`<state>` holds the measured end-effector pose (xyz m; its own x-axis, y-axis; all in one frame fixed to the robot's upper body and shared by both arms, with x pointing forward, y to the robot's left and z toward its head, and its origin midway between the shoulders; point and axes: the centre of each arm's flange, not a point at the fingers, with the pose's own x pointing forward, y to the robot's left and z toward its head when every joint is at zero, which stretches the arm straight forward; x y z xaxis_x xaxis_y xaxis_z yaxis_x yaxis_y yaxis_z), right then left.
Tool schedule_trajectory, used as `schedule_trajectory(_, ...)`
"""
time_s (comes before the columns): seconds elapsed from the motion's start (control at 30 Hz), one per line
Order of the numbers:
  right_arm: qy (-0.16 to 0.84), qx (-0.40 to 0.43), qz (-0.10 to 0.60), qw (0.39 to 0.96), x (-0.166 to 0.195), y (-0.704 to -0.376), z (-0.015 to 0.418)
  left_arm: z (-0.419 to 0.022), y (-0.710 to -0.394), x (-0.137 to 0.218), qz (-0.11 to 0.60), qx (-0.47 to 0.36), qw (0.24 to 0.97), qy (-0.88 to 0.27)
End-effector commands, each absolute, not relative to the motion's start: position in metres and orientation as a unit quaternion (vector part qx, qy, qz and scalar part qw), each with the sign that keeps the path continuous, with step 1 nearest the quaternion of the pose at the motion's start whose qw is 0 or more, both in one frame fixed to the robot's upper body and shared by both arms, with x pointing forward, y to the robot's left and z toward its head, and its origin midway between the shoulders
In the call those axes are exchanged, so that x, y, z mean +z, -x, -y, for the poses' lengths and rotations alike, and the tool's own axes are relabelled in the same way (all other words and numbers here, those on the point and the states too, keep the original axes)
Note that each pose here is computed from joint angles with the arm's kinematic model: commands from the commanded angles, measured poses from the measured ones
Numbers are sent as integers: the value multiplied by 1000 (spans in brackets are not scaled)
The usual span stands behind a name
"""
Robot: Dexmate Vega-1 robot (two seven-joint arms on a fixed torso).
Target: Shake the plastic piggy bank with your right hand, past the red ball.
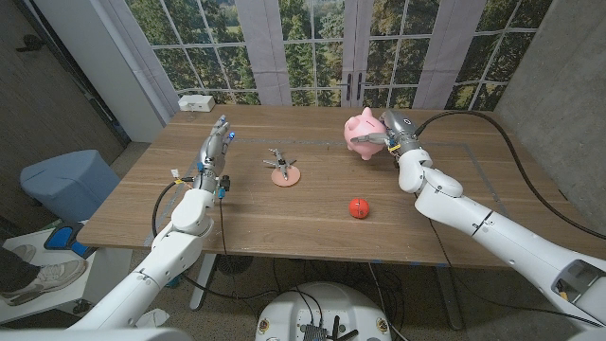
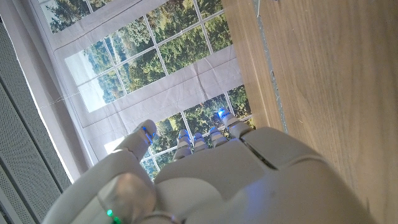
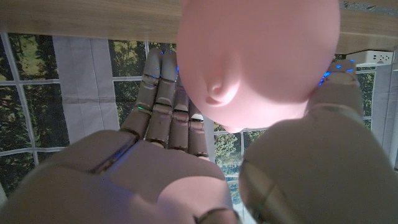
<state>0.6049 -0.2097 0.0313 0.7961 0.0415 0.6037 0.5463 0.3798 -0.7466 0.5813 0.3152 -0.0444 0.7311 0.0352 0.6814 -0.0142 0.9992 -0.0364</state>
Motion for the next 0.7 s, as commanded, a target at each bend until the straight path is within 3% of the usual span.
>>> schedule_trajectory(0.03,550,-164,268,774,24,-620,206,-317,-583,-46,363,17,932,16)
schedule_trajectory(0.7,570,-160,250,766,19,-638,202,-320,-590,-46,357,18,934,19)
